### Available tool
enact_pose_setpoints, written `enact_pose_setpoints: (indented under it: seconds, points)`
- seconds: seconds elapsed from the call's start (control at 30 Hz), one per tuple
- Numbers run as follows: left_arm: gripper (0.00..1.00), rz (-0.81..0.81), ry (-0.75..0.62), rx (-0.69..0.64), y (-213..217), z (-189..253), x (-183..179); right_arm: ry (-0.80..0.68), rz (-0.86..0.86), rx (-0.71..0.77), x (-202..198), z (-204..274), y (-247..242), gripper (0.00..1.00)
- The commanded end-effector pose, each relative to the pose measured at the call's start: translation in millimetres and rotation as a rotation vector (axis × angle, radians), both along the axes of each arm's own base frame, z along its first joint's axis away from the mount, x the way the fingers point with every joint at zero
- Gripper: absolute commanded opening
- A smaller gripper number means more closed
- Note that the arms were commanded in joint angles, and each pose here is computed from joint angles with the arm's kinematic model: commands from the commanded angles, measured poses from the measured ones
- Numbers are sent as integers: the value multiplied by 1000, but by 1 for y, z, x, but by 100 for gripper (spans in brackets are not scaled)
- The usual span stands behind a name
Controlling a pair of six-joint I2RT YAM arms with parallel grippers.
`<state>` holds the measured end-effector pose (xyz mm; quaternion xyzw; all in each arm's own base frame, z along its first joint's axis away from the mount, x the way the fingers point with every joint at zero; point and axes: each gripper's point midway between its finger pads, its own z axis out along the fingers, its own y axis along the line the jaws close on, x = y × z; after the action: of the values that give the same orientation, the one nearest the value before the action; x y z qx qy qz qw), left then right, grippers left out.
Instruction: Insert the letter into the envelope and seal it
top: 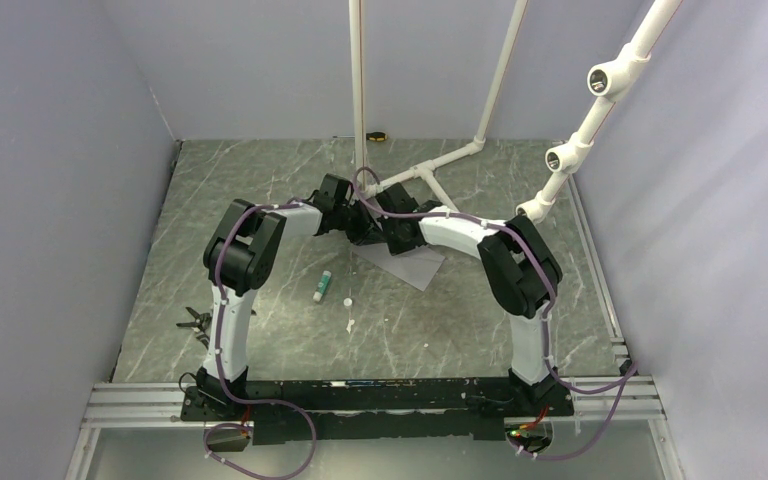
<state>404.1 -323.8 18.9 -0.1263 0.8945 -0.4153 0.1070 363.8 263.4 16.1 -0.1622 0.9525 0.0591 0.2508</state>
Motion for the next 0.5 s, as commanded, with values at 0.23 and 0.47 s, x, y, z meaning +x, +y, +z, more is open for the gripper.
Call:
enact_pose_setpoints:
  seconds: [0.23, 0.47]
  points:
    - [3, 4, 212, 220, 41, -85, -43, -15, -60, -59, 41, 24, -13, 9]
    - [2, -7, 220, 218, 40, -86, -44, 6, -26, 41, 52, 34, 15, 11]
